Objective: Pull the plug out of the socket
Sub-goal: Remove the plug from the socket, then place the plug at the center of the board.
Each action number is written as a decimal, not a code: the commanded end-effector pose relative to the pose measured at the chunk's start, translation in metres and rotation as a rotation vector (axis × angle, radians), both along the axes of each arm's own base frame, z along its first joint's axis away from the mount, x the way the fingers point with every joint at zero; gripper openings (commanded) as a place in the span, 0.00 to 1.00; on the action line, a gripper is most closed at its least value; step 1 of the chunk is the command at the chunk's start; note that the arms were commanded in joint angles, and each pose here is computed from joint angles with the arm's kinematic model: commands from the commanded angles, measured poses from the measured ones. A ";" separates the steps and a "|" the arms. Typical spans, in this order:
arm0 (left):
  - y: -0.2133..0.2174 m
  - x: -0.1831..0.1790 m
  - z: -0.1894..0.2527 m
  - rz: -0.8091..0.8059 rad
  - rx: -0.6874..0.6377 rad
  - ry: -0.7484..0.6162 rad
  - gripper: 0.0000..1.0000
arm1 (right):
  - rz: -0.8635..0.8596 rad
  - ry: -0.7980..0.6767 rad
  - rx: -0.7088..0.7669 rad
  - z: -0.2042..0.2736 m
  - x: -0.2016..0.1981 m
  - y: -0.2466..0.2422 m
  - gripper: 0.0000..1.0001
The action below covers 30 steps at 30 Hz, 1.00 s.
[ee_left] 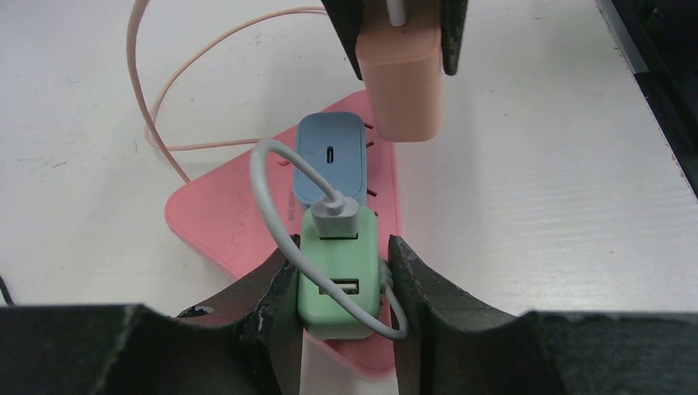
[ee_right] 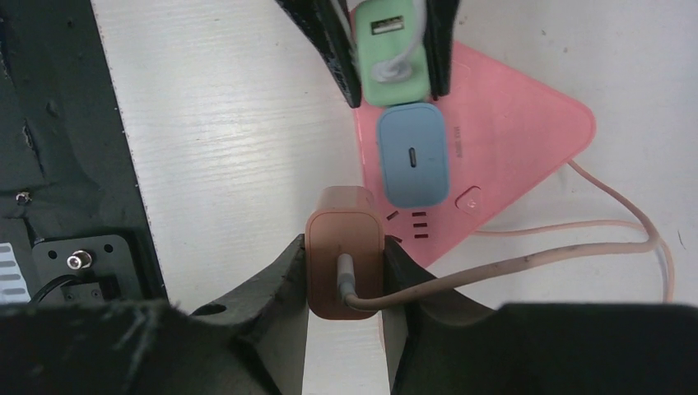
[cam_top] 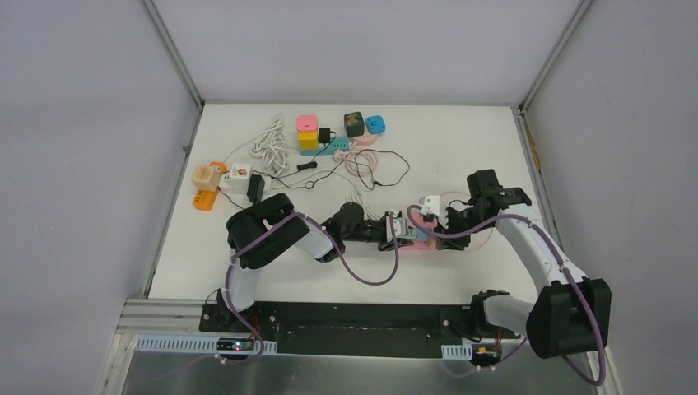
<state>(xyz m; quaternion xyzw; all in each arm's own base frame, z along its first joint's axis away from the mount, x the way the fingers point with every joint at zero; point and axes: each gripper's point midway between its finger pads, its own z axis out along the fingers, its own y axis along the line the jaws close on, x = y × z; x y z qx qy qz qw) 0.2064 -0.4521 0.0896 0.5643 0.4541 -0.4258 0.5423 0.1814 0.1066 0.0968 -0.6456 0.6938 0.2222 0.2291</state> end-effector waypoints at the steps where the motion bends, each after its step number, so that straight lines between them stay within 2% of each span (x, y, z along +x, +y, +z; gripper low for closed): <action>1: 0.009 -0.003 -0.028 0.010 0.097 0.058 0.00 | -0.063 -0.059 0.057 0.028 0.021 -0.001 0.00; 9: 0.010 -0.004 -0.022 0.008 0.071 0.056 0.00 | -0.242 -0.098 0.091 0.053 0.046 -0.018 0.00; 16: 0.013 -0.007 -0.015 0.007 0.048 0.041 0.00 | -0.510 -0.240 0.009 0.077 0.107 -0.051 0.00; 30: 0.019 -0.011 -0.003 0.009 -0.001 0.008 0.00 | -0.687 -0.451 0.031 0.203 0.187 -0.080 0.00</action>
